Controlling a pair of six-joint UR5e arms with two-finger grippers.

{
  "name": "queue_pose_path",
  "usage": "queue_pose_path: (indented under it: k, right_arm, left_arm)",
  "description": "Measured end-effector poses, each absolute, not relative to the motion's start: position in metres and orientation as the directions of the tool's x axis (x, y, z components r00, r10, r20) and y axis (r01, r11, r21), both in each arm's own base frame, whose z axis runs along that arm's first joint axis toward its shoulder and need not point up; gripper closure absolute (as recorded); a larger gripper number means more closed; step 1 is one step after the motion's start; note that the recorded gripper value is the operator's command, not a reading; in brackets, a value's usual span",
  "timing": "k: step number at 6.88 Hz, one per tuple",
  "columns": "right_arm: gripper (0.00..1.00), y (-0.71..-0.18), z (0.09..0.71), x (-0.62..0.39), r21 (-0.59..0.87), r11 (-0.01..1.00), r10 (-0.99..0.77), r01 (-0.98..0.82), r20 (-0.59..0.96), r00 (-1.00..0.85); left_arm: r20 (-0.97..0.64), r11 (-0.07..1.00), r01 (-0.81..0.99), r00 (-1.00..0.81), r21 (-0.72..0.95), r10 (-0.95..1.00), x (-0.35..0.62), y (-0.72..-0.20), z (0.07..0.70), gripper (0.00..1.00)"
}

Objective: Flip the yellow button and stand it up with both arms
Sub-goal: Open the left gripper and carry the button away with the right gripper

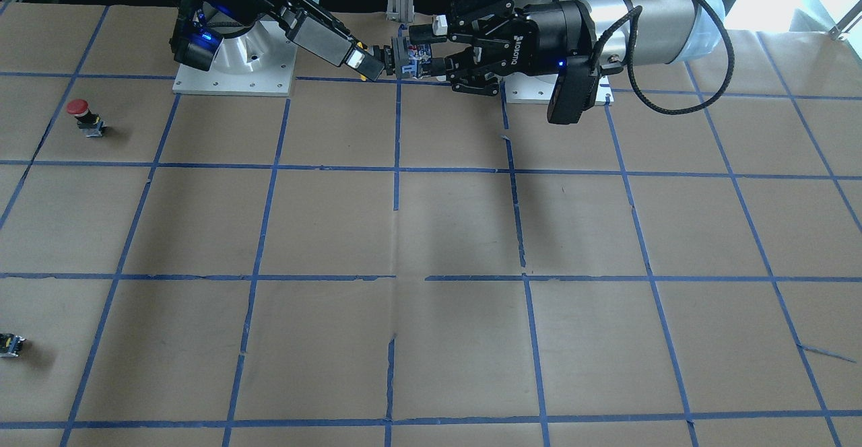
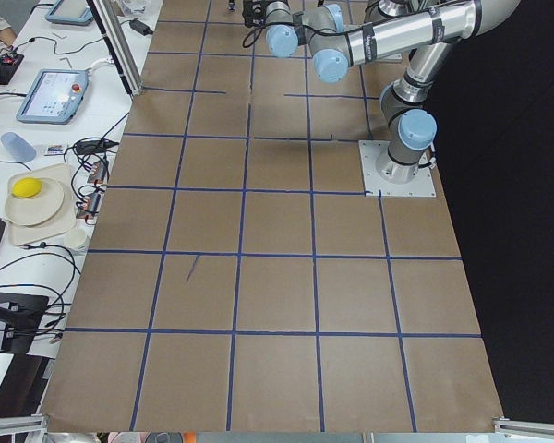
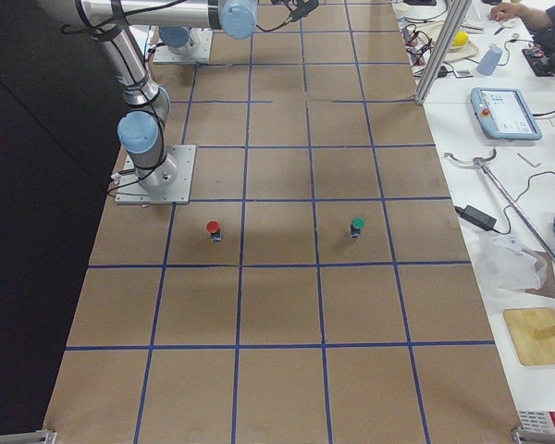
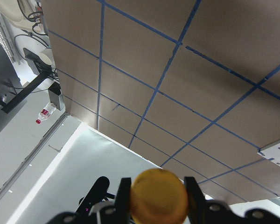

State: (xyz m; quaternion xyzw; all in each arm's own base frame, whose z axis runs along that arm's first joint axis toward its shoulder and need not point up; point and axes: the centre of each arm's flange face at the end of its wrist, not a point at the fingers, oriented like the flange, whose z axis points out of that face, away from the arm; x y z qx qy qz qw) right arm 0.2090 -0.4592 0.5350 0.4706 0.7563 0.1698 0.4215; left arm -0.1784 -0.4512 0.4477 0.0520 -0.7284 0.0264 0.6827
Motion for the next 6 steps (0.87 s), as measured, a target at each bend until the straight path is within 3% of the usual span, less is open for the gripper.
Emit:
queue_pose_path:
  k: [3,6]
  right_arm:
    - [0.72,-0.478,0.545,0.164,0.57,0.537,0.812,0.621,-0.549,-0.198]
    - [0.73,-0.486,0.522,0.121,0.269,0.738,0.63,0.619,-0.604,-0.488]
  left_arm:
    - [0.991,0.994,-0.102,-0.127,0.031,-0.044,-0.178,-0.45,0.448,0.24]
    - [0.894,0.997,-0.068,-0.446,0.024,-0.052,-0.163,-0.461,0.443,0.24]
